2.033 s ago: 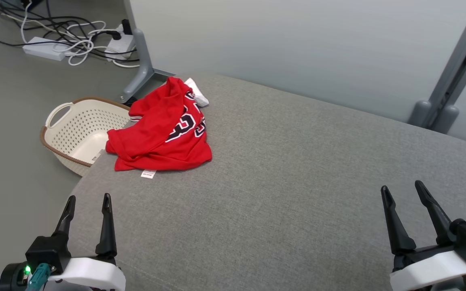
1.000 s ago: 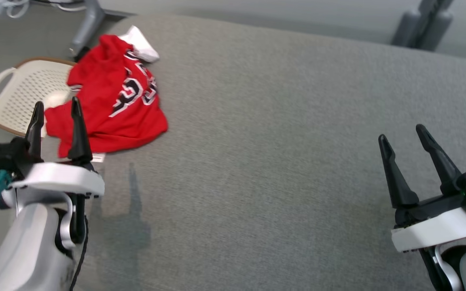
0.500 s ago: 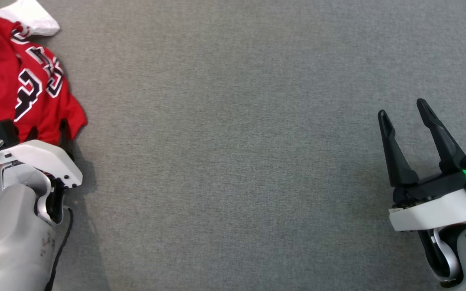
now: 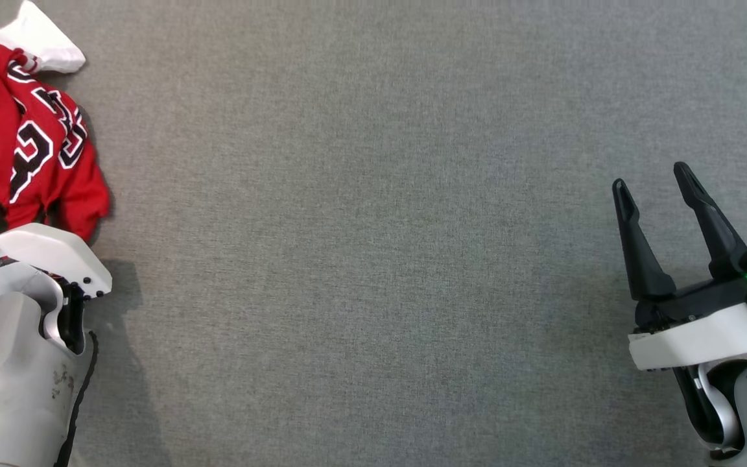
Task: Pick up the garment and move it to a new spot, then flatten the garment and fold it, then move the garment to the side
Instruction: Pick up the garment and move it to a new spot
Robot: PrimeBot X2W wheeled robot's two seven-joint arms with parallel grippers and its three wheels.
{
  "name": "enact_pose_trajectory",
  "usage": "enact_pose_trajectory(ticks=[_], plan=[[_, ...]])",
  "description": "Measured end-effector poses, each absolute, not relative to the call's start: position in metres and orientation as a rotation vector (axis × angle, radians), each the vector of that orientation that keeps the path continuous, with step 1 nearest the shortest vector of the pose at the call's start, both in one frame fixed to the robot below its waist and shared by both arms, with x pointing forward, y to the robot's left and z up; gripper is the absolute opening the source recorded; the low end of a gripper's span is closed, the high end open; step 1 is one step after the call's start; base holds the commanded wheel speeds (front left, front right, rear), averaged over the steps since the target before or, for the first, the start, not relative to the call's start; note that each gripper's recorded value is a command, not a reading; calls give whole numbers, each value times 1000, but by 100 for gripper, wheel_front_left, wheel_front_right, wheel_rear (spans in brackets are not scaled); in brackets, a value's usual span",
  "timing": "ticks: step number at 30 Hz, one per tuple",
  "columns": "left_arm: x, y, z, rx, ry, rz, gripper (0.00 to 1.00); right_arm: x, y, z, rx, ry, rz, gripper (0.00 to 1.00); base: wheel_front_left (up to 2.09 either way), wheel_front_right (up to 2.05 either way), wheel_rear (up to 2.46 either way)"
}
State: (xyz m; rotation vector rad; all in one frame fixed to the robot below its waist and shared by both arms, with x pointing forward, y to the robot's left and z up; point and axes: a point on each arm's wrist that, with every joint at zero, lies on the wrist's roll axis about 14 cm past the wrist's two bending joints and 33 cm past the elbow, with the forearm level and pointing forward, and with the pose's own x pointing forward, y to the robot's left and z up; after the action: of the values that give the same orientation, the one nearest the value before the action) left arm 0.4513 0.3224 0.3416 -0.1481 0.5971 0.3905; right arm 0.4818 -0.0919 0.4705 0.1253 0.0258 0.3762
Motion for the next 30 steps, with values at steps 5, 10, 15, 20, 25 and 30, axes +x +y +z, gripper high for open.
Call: enact_pose_trajectory(ticks=[5, 10, 15, 20, 25, 30], plan=[[457, 330, 378, -110, 445, 397, 0, 473, -95, 481, 92, 11, 375, 100, 0, 0, 0], [446, 332, 420, -83, 305, 381, 0, 453, -99, 496, 59, 3, 375, 100, 0, 0, 0], [427, 328, 450, -62, 202, 368, 0, 435, -100, 513, 49, -21, 373, 100, 0, 0, 0], [405, 313, 475, -47, 115, 336, 0, 417, -103, 526, 47, -42, 359, 100, 0, 0, 0], [387, 291, 510, -25, 33, 288, 0, 402, -109, 538, 56, -70, 332, 100, 0, 0, 0], [378, 252, 534, -31, -2, 206, 0, 395, -122, 539, 60, -70, 288, 100, 0, 0, 0]])
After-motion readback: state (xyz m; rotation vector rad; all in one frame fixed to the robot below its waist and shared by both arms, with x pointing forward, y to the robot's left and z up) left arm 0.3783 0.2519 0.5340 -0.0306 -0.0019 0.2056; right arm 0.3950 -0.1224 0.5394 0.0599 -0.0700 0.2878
